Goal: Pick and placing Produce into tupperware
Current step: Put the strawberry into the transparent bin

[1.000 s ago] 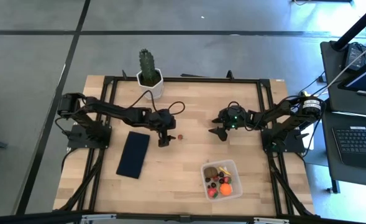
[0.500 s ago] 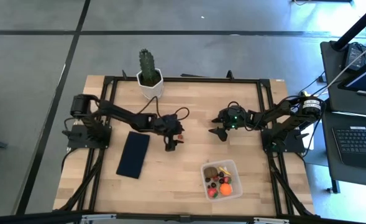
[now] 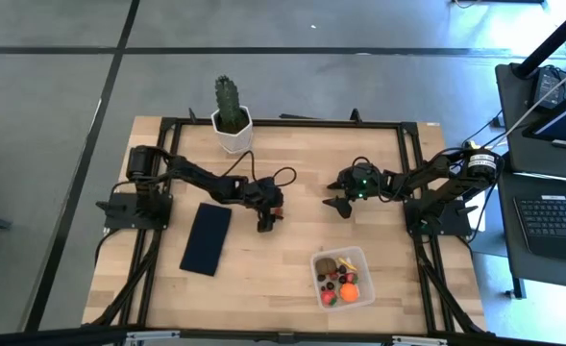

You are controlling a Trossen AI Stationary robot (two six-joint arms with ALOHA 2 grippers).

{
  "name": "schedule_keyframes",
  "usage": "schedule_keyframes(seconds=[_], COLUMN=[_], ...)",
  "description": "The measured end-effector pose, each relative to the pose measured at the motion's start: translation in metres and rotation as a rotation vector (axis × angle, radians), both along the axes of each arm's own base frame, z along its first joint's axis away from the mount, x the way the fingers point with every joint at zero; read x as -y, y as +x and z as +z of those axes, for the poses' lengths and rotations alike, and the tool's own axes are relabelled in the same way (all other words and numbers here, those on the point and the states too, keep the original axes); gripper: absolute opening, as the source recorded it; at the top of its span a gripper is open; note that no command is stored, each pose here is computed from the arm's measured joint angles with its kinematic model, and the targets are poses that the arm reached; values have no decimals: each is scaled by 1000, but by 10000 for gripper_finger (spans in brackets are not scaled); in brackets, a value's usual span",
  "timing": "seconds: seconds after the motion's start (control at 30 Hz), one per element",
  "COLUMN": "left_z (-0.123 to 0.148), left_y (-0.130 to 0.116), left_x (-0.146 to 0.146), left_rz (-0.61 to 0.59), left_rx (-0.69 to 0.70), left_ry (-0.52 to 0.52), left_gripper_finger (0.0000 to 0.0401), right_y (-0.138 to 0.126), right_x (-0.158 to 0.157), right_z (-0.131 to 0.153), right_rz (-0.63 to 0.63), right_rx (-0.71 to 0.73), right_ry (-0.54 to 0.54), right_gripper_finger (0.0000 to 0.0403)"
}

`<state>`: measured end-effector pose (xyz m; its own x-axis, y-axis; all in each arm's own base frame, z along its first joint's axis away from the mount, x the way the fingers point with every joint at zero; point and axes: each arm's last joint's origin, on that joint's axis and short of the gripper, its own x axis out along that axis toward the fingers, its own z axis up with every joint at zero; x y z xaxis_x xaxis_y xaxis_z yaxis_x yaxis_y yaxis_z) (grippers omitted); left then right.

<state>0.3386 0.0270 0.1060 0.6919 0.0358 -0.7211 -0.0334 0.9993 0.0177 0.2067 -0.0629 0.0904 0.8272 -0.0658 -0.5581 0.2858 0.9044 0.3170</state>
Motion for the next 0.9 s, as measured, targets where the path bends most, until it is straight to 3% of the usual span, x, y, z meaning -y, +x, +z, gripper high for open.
schedule_keyframes(seconds=[0.37,0.9], left_z=[-4,-5], left_y=[-6,-8], left_x=[-1,-1], left_rz=[12,17], left_rx=[-87,-100], left_ry=[-10,-11], left_gripper_finger=[231,177], right_y=[0,0], right_x=[0,0], right_z=[0,0], right_rz=[1,1], right_rx=[1,1], right_ry=[-1,-1], right_gripper_finger=[339,339])
